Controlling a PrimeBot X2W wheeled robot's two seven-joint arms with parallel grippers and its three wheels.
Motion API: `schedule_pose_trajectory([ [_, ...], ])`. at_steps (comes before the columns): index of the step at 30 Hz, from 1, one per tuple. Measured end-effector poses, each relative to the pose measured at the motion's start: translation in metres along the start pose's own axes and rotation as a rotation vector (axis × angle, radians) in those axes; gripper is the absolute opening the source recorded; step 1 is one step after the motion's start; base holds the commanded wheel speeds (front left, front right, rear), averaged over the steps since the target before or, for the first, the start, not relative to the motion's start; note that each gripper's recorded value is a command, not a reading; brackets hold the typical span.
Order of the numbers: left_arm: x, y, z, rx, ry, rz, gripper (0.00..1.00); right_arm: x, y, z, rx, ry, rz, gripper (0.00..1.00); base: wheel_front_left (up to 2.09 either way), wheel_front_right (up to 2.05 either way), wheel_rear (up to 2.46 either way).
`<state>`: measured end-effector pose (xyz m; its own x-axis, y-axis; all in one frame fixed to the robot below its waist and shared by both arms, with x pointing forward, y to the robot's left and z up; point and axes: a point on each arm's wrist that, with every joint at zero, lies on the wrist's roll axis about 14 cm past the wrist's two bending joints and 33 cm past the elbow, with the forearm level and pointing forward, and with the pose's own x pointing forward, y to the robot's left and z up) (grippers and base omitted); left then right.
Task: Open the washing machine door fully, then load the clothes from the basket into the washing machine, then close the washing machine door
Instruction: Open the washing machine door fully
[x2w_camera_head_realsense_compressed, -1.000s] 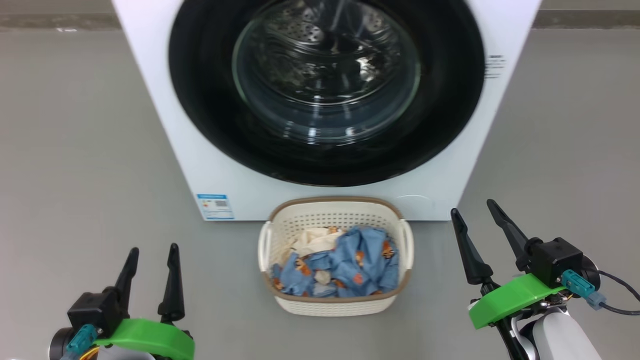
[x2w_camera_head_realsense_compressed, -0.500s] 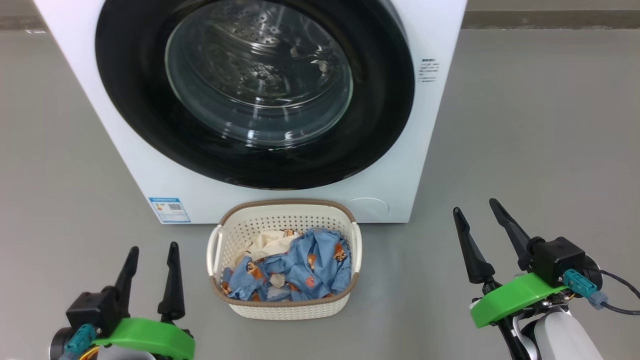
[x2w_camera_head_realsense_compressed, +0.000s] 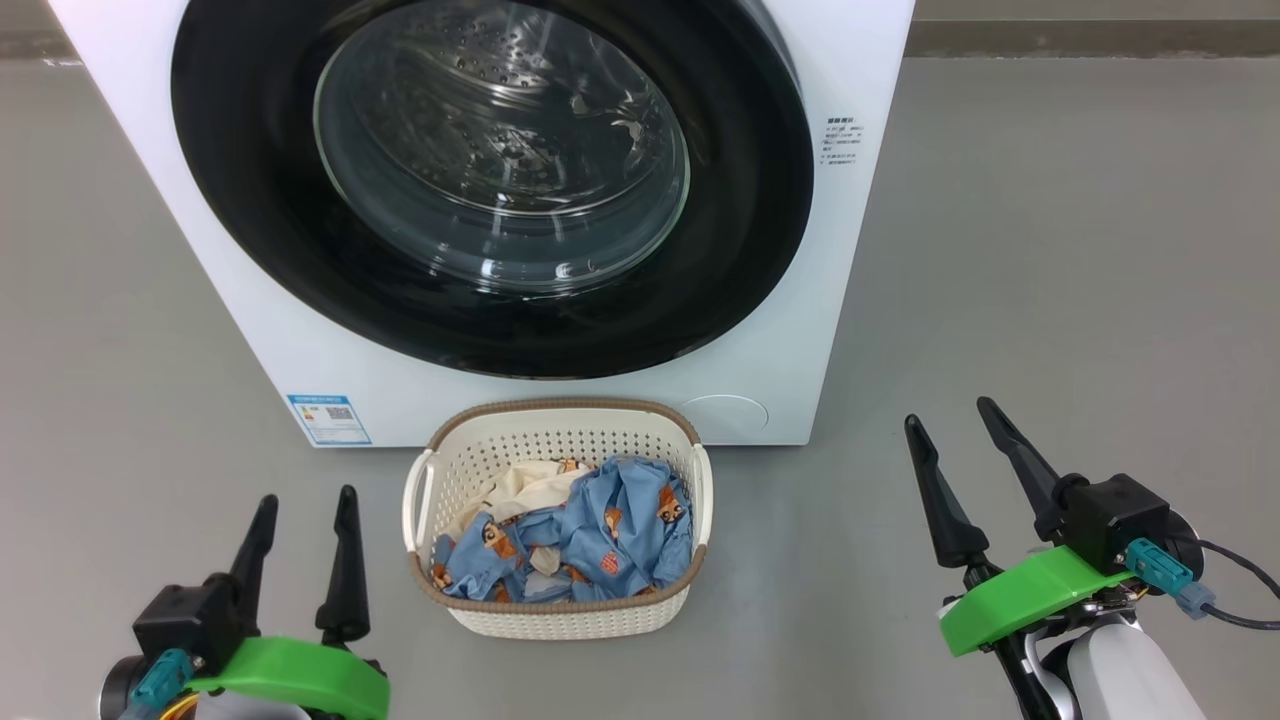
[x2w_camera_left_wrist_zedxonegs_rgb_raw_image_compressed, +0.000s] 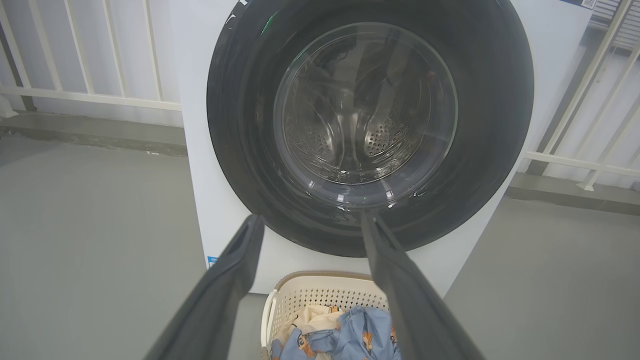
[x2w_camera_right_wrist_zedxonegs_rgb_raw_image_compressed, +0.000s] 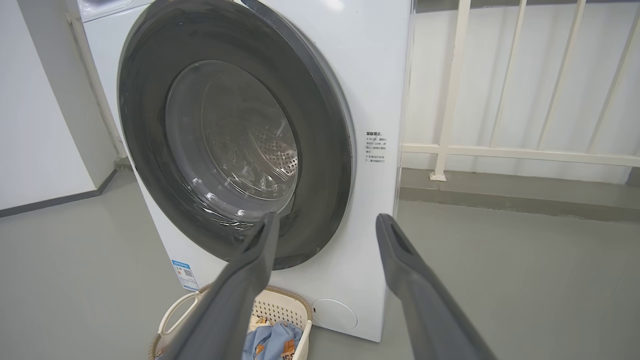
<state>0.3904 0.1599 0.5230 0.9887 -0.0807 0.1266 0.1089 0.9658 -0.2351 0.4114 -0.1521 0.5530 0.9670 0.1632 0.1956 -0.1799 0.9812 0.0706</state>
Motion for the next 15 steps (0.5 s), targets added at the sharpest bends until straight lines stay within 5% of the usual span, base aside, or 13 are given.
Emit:
schedule_pose_trajectory([
  [15,-0.0013,0.0006,0.0005,0.0,-0.001,0.002,1.0,0.0003,0.0001,0.0014,0.001,-0.004,0.0,1.0,0.0,0.0,0.0],
])
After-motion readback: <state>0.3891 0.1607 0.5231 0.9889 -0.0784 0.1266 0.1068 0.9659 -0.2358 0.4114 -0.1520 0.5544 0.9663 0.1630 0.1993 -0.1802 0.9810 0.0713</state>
